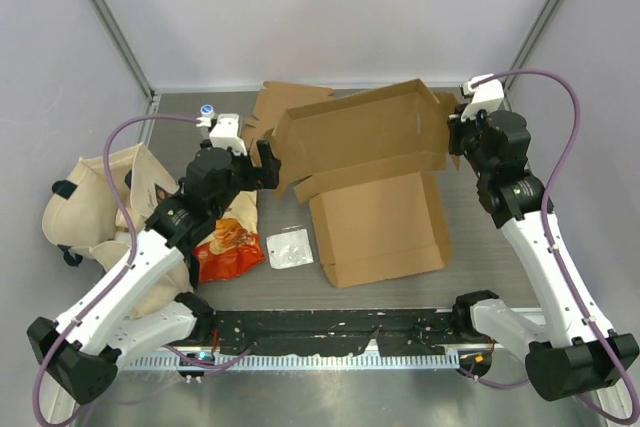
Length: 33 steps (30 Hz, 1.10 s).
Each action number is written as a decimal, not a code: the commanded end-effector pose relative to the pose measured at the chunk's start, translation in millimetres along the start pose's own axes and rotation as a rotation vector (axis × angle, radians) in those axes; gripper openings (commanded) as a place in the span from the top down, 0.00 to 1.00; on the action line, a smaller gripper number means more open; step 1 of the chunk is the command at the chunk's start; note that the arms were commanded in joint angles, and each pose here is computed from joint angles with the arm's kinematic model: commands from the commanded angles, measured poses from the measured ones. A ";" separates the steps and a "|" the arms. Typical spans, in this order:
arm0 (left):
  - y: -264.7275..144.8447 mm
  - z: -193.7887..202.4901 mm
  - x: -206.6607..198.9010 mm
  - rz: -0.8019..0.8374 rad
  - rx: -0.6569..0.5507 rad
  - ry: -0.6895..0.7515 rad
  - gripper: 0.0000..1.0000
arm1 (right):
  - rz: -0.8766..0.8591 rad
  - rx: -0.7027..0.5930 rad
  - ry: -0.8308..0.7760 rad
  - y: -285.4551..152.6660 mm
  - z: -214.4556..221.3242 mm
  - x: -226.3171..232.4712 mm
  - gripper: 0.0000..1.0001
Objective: Fold the paper box
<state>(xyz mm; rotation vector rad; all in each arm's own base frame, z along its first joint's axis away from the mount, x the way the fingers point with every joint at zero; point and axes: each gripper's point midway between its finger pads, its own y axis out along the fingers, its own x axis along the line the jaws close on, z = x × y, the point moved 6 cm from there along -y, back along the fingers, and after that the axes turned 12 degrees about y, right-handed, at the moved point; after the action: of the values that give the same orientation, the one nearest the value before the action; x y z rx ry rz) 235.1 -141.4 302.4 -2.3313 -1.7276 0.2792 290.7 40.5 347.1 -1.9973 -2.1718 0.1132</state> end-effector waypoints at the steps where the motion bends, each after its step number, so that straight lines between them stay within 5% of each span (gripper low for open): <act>1: 18.2 -12.0 -6.2 0.077 -0.104 -0.097 0.08 | -0.045 -0.073 0.076 -1.3 -2.6 3.1 0.99; 5: 40.5 3.4 1.1 0.022 -0.081 -0.095 0.28 | -0.053 -0.080 0.105 -6.9 0.2 3.2 0.99; 9: 58.0 -2.5 -13.1 0.128 -0.137 -0.076 0.79 | -0.066 -0.074 0.161 -11.1 9.7 5.5 0.99; 12: 72.8 0.2 -18.0 0.152 -0.129 -0.031 1.00 | -0.057 -0.031 0.204 -13.6 19.8 6.0 0.96; 14: 79.6 1.1 -21.3 0.173 -0.123 0.010 1.00 | -0.019 0.033 0.196 -16.1 26.1 2.2 0.86; 17: 83.6 3.4 -24.2 0.216 -0.139 0.085 1.00 | 0.109 0.143 0.153 -17.0 22.6 -10.6 0.46; 20: 84.2 8.2 -30.9 0.290 -0.122 0.156 1.00 | 0.142 0.185 0.066 -18.6 -2.1 -13.3 0.34; 27: 89.9 11.2 -39.4 0.370 -0.097 0.201 1.00 | -0.242 0.069 -0.272 -12.3 -32.6 53.2 0.23; 33: 88.9 17.3 -40.5 0.389 -0.094 0.224 1.00 | -0.484 0.152 -0.484 10.1 -16.4 97.9 0.23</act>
<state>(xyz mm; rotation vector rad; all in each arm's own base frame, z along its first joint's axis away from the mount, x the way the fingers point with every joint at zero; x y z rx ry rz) 293.7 -196.0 228.6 -2.5216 -1.2182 0.1288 280.5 118.5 364.1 -1.5851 -2.5733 0.5705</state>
